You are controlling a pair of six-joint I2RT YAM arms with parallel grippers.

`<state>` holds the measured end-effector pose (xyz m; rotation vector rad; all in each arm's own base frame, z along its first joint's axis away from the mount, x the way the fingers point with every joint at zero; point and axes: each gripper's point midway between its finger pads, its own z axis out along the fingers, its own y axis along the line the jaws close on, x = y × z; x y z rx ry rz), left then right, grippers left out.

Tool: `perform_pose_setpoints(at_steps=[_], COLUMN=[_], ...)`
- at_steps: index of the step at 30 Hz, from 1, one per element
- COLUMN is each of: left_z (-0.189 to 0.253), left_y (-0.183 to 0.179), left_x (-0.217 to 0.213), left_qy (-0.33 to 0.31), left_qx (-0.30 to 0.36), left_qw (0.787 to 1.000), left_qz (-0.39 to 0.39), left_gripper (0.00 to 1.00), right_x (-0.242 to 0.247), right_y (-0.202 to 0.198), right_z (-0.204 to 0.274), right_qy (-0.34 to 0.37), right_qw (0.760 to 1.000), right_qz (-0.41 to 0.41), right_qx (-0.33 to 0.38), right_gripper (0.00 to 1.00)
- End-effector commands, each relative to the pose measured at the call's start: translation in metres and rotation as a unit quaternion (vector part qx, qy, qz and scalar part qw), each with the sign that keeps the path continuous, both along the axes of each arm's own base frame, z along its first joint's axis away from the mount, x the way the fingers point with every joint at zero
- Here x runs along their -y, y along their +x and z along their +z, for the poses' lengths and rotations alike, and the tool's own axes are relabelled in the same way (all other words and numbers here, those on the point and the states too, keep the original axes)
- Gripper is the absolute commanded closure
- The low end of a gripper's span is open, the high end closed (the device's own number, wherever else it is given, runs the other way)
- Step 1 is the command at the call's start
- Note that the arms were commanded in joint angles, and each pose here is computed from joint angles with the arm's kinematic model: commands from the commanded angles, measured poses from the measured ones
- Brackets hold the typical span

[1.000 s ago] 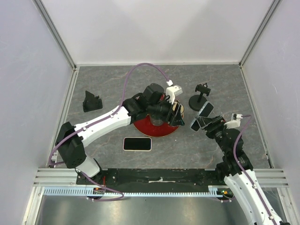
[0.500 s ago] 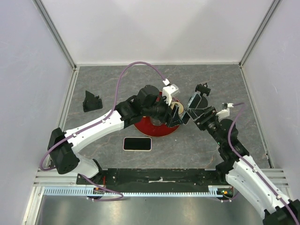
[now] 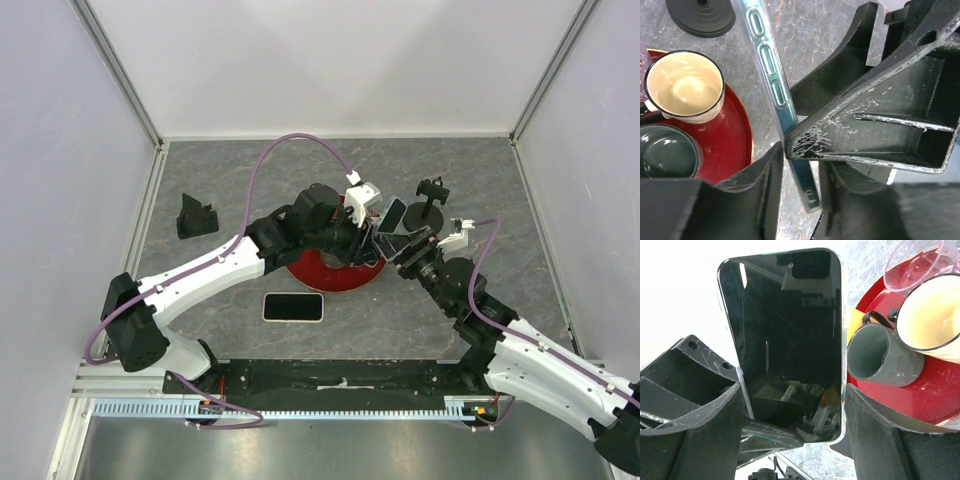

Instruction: Place the phone on the phone stand

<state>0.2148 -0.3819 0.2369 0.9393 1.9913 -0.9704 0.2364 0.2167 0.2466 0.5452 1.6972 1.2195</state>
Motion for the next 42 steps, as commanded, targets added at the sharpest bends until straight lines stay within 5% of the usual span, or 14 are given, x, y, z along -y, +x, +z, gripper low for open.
perform_pose_setpoints(at_steps=[1, 2, 3, 4, 5, 7, 8, 9, 17, 22, 26, 34, 42], left_z=[0.024, 0.026, 0.028, 0.031, 0.031, 0.045, 0.045, 0.049, 0.094, 0.124, 0.145, 0.162, 0.159], left_y=[0.004, 0.003, 0.004, 0.004, 0.006, 0.007, 0.009, 0.009, 0.001, -0.023, -0.048, -0.101, -0.111], left_x=[0.0, 0.0, 0.0, -0.002, -0.005, -0.01, -0.014, -0.017, -0.038, -0.044, -0.05, -0.052, -0.049], left_qy=[-0.025, -0.026, -0.026, -0.028, -0.026, -0.04, -0.042, -0.048, -0.133, -0.22, -0.296, -0.373, -0.38], left_qx=[0.046, 0.048, 0.054, 0.059, 0.063, 0.086, 0.094, 0.102, 0.155, 0.154, 0.131, 0.116, 0.081], left_qw=[0.999, 0.999, 0.998, 0.998, 0.998, 0.995, 0.994, 0.993, 0.978, 0.963, 0.942, 0.89, 0.879], left_qz=[0.0, -0.004, -0.006, -0.004, 0.004, 0.012, 0.021, 0.025, 0.046, -0.01, -0.087, -0.236, -0.278], left_gripper=[0.69, 0.76, 0.94, 0.98, 0.98, 0.98, 0.98, 0.98, 0.98, 0.98, 0.98, 0.98, 0.98], right_x=[-0.004, -0.007, -0.01, -0.013, -0.014, -0.01, -0.002, 0.004, 0.057, 0.01, -0.036, -0.036, -0.035], right_y=[-0.002, -0.003, -0.004, -0.005, -0.004, -0.003, 0.0, -0.001, -0.021, -0.045, -0.081, -0.096, -0.109], right_z=[0.06, 0.059, 0.062, 0.063, 0.06, 0.054, 0.052, 0.051, 0.062, 0.044, 0.05, 0.065, 0.093], right_qy=[0.058, 0.054, 0.051, 0.044, 0.02, -0.026, -0.043, -0.068, -0.177, -0.234, -0.197, -0.183, -0.16], right_qw=[0.996, 0.996, 0.996, 0.997, 0.997, 0.998, 0.998, 0.997, 0.976, 0.951, 0.912, 0.89, 0.877], right_qz=[-0.008, -0.004, 0.001, 0.01, 0.012, 0.006, -0.013, -0.02, -0.053, 0.106, 0.253, 0.269, 0.281], right_qx=[0.064, 0.065, 0.067, 0.07, 0.073, 0.051, 0.045, 0.044, 0.113, 0.172, 0.256, 0.319, 0.357], right_gripper=[1.0, 1.0, 1.0, 0.94, 0.61, 0.32, 0.06, 0.02, 0.02, 0.02, 0.02, 0.02, 0.12])
